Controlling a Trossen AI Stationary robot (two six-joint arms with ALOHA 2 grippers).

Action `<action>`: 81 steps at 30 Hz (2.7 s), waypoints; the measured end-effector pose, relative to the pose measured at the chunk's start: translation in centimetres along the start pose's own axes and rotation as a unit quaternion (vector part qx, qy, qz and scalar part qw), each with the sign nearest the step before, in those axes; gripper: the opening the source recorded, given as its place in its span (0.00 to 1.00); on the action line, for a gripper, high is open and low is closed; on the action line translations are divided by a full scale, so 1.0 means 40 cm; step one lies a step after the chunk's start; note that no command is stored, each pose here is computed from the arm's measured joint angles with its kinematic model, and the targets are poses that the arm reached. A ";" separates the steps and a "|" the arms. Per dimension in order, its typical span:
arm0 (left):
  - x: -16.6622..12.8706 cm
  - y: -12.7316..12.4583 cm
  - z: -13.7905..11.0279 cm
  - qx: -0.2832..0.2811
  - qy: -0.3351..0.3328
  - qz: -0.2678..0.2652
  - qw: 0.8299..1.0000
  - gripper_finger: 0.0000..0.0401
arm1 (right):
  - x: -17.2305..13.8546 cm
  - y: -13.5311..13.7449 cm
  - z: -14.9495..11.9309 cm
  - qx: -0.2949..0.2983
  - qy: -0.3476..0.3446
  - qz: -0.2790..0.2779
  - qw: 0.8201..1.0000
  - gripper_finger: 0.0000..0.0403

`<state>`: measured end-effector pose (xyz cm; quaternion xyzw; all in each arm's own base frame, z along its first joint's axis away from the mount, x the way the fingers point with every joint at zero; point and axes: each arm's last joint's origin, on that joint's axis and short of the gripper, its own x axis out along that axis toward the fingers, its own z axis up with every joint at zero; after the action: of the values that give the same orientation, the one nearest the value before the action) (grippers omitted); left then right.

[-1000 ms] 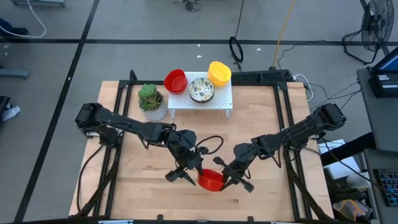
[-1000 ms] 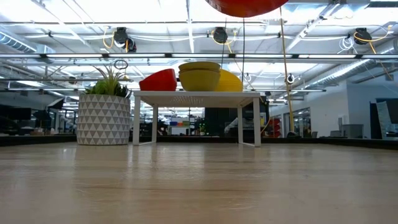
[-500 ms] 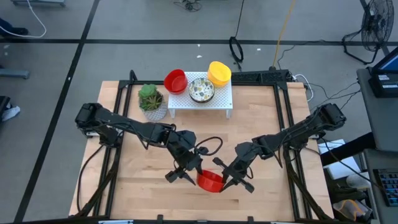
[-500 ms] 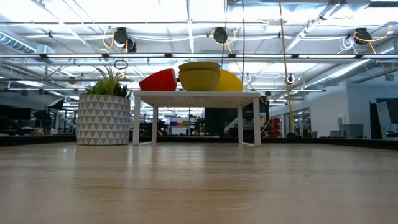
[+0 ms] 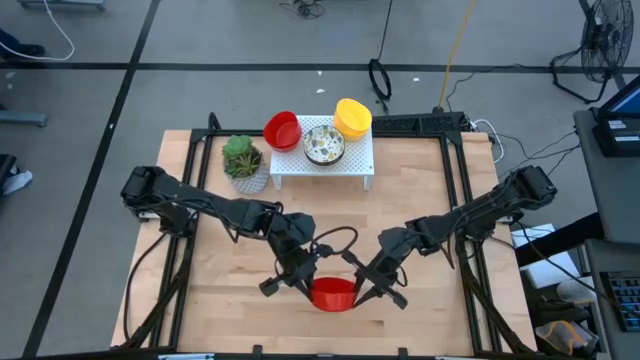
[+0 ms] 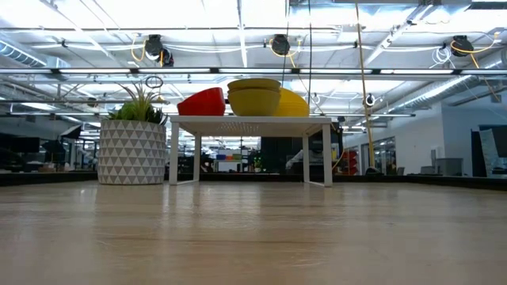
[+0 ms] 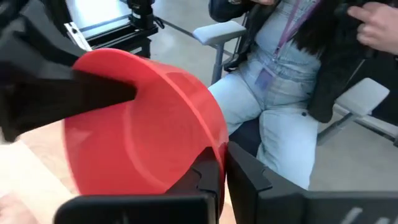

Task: Pick & Place Mini bowls
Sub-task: Stack the red bowl on the red bowl on the shelf

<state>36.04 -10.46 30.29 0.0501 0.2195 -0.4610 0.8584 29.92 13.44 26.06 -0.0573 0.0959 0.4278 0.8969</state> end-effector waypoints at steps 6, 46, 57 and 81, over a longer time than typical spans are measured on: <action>0.000 -0.001 -0.001 -0.006 0.001 -0.002 1.000 0.02 | -0.002 -0.002 0.004 0.033 -0.007 -0.010 0.999 0.27; -0.561 0.151 -0.113 -0.228 0.145 0.660 0.701 0.03 | -0.335 0.120 0.021 0.197 0.160 -0.272 0.928 0.40; -0.620 0.218 -0.187 -0.276 0.133 0.629 0.715 0.02 | -0.332 0.119 0.012 0.190 0.162 -0.271 0.930 0.40; -0.613 0.179 -0.202 -0.312 0.184 0.593 0.719 0.02 | -0.331 0.118 0.015 0.190 0.155 -0.271 0.931 0.39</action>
<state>27.45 14.80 32.57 -0.0170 0.4305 0.2551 0.8656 18.17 6.51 29.47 0.0244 0.2939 0.1282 0.9469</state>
